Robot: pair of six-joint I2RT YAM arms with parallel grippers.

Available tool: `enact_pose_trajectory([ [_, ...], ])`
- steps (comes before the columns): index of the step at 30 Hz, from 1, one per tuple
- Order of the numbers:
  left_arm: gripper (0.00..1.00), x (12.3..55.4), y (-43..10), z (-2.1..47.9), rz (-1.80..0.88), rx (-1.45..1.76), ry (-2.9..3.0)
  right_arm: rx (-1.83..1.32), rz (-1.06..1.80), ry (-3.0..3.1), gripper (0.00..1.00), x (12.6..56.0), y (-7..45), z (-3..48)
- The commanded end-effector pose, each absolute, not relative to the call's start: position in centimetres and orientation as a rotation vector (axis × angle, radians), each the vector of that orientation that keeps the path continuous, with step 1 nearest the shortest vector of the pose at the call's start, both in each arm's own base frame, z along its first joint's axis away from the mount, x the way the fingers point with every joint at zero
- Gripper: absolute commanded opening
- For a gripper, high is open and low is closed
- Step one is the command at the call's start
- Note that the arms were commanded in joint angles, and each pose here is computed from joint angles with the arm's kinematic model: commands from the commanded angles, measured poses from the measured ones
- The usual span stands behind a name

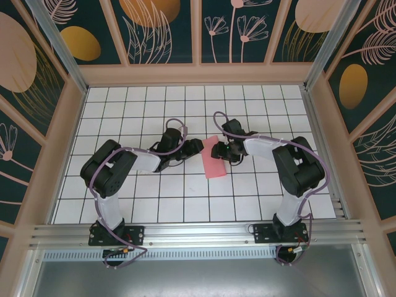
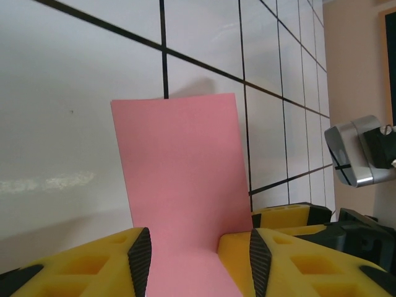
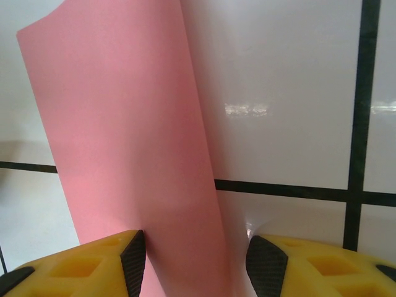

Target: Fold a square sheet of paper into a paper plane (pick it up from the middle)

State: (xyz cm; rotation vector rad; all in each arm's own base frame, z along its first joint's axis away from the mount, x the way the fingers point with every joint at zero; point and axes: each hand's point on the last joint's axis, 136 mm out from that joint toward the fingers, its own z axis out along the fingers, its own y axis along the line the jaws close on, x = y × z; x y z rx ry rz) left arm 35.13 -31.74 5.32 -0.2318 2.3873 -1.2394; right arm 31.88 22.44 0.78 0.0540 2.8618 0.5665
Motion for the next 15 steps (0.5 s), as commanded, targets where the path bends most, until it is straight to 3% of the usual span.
enact_pose_trajectory([
  [1,0.48,35.07,-33.06,5.75,-1.299,-0.190,2.378,0.063,0.243,3.093,0.55,27.25,18.14,-8.58],
  [15,0.45,34.97,-33.80,5.48,-1.323,-0.172,2.391,0.113,0.212,3.120,0.55,26.71,17.70,-9.33],
])
